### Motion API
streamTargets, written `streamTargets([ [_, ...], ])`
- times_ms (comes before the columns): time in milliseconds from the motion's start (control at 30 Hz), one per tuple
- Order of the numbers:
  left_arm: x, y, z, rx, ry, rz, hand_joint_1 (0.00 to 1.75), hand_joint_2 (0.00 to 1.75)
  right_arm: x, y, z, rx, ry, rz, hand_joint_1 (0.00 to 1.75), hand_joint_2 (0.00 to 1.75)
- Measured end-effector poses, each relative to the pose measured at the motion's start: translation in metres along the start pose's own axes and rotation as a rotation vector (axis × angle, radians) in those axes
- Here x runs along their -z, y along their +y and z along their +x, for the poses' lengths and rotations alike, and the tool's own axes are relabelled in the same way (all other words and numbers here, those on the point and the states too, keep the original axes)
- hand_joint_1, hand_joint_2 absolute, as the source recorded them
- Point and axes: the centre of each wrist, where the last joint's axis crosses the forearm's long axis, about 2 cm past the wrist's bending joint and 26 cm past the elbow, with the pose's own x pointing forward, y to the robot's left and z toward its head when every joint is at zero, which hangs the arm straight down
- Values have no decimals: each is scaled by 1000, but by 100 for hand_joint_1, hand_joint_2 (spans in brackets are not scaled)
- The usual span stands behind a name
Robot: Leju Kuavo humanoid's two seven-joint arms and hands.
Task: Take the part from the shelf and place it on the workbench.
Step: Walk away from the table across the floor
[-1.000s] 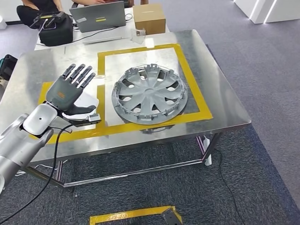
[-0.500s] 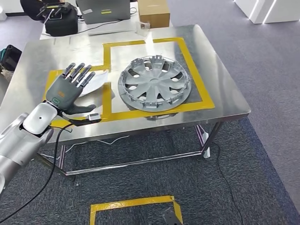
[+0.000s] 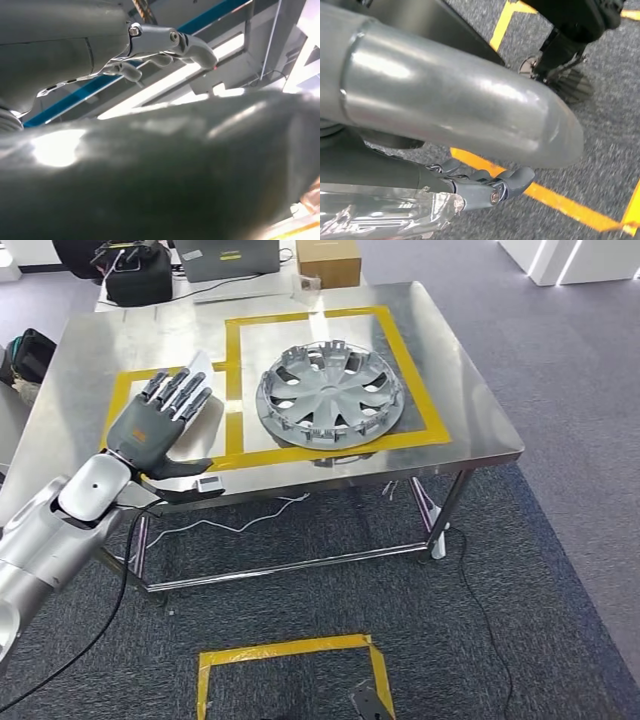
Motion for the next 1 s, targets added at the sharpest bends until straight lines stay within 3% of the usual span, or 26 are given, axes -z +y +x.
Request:
streamTargets([
  [1000,14,5,11,-22,-7,-8,0,0,-2,-9,-11,9,-4,-16,0,0],
])
